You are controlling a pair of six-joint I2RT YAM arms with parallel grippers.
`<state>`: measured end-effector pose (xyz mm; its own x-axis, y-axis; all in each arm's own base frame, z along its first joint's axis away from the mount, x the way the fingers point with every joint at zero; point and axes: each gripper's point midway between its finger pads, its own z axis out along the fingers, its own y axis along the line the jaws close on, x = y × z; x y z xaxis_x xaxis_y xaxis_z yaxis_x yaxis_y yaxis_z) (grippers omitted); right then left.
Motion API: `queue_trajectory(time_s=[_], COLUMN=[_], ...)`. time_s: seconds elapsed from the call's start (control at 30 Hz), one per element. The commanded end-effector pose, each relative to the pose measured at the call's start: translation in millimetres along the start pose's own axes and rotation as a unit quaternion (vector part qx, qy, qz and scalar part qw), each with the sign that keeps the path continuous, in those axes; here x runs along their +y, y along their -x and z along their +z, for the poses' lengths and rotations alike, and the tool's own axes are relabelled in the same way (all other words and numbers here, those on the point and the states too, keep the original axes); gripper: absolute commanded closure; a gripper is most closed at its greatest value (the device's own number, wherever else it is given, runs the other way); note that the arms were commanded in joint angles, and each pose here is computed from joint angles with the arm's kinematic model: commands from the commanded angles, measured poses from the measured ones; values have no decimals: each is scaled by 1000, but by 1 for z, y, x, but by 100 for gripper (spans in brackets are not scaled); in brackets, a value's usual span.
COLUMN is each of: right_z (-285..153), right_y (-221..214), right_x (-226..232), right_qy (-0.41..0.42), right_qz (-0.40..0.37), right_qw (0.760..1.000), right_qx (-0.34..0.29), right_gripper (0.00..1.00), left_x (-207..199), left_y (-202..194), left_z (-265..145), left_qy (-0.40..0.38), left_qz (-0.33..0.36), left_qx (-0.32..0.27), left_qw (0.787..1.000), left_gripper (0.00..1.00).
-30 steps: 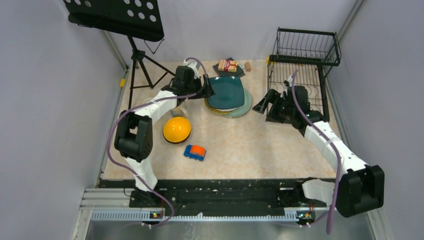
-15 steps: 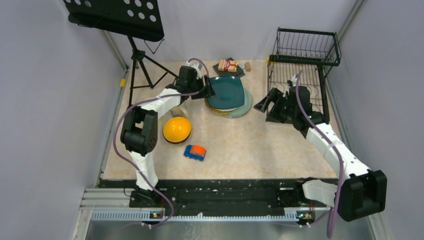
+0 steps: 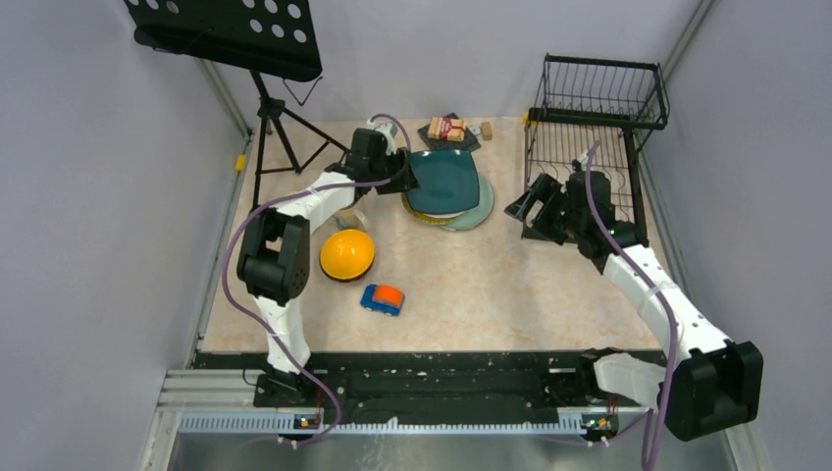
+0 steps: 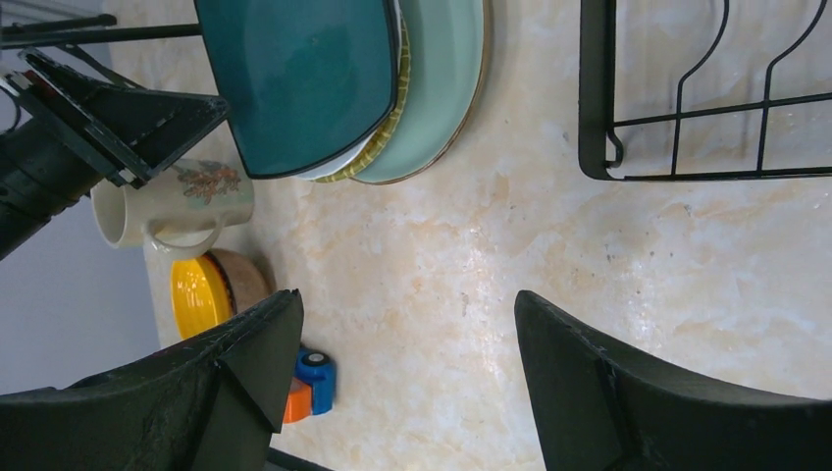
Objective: Load the mixed dishes into the dish rack
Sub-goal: Pick up the plate at the center of the board.
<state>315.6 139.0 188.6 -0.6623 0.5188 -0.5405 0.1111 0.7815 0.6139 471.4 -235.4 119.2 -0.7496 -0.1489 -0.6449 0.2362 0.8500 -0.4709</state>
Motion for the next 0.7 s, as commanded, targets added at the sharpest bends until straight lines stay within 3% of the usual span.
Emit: queue_trajectory(time_s=[0.0,0.23,0.3,0.57,0.67], right_z=[-17,-11,-8,-3,0], right_y=[18,6,3,0,0], right_x=[4,-5,-6,-6,-5], right_qy=[-2,-16,-17,-19,-16], right_qz=[9,31,37,36,36], right_qw=[999,999,999,999,999], right_qx=[-49,-31,-24,-7,-6], right_gripper=[19,19,19,18,18], left_x=[0,4,2,-5,-9], left_y=[5,5,5,9,14], left_z=[5,8,9,8,4], left_qy=[1,9,5,-12,-14], left_qz=[4,0,0,-1,1], left_qx=[-2,2,1,0,-8], left_qw=[1000,1000,1000,1000,1000], left_gripper=[48,57,65,78,93])
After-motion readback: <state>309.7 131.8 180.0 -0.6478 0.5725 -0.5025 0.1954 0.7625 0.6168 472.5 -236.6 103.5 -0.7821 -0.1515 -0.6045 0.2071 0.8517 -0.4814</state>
